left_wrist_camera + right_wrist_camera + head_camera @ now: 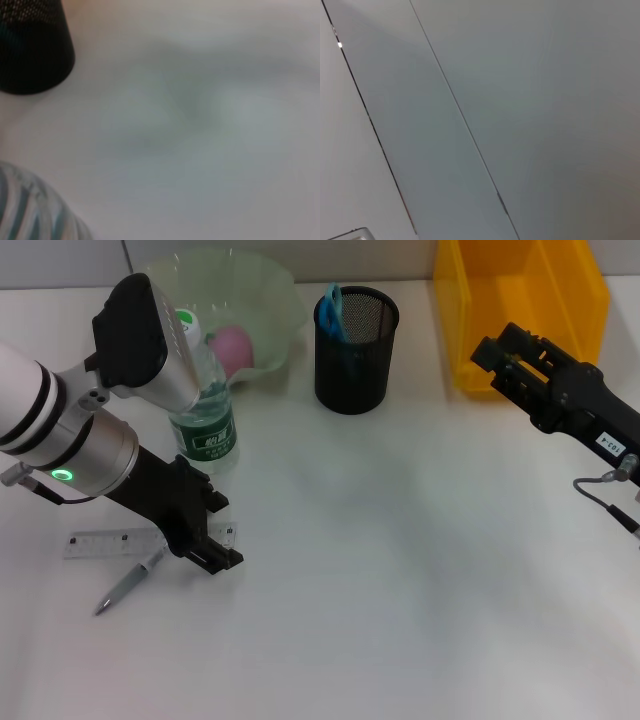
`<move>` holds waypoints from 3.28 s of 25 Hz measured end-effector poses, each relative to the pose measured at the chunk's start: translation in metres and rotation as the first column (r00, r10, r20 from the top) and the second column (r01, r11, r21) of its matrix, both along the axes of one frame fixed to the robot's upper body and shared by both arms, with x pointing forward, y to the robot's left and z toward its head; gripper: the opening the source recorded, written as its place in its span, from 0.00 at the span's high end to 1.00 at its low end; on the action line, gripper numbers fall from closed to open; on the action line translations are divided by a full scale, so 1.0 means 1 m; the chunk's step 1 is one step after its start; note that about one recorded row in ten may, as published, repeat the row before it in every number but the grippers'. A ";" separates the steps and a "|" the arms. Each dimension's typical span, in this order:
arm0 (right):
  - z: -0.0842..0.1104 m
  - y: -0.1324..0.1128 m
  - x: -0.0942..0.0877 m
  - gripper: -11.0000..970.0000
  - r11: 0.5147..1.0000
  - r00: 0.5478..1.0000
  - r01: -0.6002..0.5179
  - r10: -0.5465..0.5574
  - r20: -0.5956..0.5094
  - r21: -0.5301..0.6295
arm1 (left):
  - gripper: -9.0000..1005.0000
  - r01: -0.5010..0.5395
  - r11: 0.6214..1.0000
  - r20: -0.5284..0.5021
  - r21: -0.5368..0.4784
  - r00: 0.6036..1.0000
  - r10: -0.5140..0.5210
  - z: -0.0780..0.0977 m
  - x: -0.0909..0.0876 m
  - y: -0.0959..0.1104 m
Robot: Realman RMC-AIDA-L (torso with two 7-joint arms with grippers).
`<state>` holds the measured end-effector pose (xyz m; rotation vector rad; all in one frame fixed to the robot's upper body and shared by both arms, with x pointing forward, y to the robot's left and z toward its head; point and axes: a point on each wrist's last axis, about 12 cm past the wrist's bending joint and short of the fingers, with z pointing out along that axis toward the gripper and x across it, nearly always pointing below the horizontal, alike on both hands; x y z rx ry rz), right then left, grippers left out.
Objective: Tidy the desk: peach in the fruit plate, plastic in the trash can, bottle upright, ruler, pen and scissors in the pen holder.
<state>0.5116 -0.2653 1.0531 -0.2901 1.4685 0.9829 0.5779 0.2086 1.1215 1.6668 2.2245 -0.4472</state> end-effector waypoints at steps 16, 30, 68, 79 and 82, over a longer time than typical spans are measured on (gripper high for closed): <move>0.001 0.001 0.002 0.39 1.000 1.000 -0.003 0.003 -0.005 0.004 | 0.22 0.011 0.999 0.001 0.033 1.000 -0.011 -0.004 0.001 -0.002; 0.001 0.002 0.005 0.39 1.000 1.000 0.000 0.000 -0.011 -0.005 | 0.25 0.020 0.999 0.000 0.042 1.000 -0.020 -0.005 0.001 -0.004; 0.000 0.006 0.014 0.39 1.000 0.999 0.013 -0.013 -0.033 -0.027 | 0.50 0.031 0.994 0.025 0.104 0.999 -0.034 -0.004 0.005 -0.012; 0.001 0.007 0.020 0.39 0.999 0.999 0.019 -0.021 -0.034 -0.040 | 0.58 0.031 0.994 0.038 0.103 0.999 -0.035 -0.002 0.009 -0.015; 0.001 0.007 0.021 0.39 0.999 0.999 0.021 -0.022 -0.036 -0.042 | 0.58 0.031 0.994 0.039 0.103 0.999 -0.035 -0.002 0.009 -0.015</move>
